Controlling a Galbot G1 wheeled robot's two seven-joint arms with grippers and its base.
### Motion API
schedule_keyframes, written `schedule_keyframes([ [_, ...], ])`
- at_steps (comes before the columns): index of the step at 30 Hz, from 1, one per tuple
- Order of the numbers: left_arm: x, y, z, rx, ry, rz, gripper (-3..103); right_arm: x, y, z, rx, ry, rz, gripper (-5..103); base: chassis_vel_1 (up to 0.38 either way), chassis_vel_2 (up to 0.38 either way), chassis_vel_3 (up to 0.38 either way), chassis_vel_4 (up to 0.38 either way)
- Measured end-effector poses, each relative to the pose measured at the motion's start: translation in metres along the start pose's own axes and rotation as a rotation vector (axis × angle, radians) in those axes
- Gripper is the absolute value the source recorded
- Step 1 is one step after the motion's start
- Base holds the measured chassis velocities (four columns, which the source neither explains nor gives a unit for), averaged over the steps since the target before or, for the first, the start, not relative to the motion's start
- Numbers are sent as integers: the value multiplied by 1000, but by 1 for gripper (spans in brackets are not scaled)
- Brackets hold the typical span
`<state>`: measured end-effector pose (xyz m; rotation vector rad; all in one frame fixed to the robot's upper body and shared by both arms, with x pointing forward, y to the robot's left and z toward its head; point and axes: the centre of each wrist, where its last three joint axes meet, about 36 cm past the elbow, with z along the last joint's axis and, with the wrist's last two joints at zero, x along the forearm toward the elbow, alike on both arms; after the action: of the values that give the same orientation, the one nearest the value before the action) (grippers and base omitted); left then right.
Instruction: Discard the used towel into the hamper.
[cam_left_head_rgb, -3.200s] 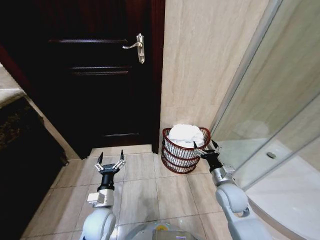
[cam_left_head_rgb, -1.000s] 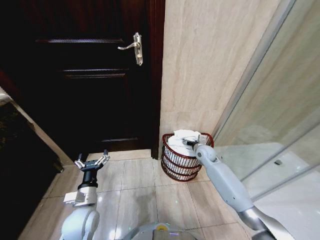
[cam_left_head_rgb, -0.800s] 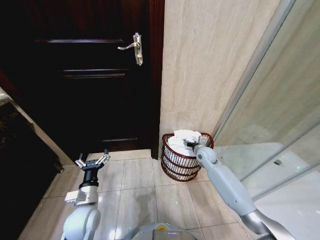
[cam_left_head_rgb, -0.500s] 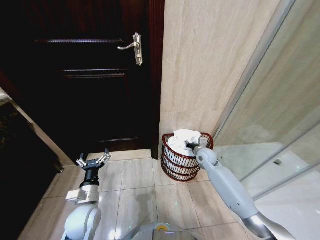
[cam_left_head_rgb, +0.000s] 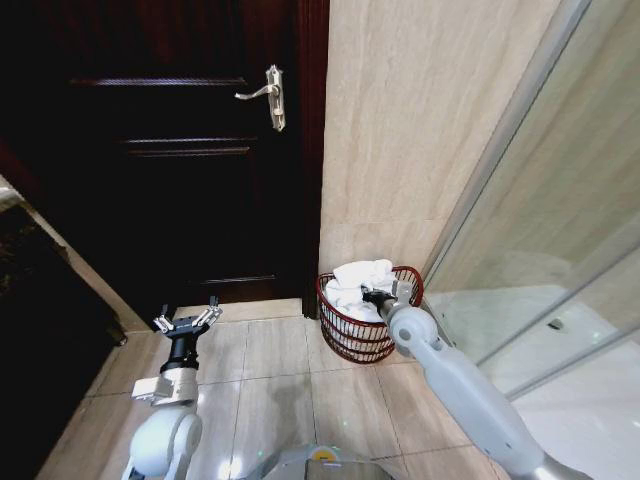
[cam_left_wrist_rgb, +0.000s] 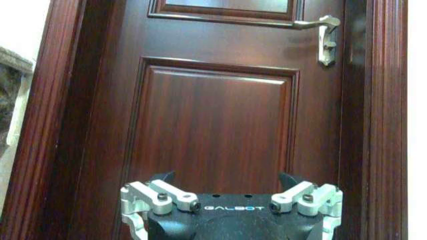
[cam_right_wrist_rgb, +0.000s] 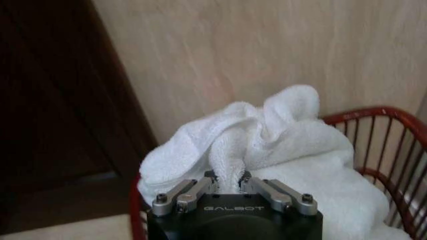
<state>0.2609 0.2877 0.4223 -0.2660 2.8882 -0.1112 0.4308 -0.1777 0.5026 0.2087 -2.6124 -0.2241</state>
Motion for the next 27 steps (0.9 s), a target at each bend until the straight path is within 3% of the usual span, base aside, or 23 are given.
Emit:
schedule_keyframes([
  [15,-7,3,7,14,-3,21,100,63,22,-62,96,-293,-141,13,0,0,0,0],
  [20,-10,2,9,18,-5,24,100,81,26,-72,128,-348,-179,13,0,0,0,0],
  [27,-11,-1,14,26,2,30,100,111,33,-57,133,-335,-234,13,0,0,0,0],
])
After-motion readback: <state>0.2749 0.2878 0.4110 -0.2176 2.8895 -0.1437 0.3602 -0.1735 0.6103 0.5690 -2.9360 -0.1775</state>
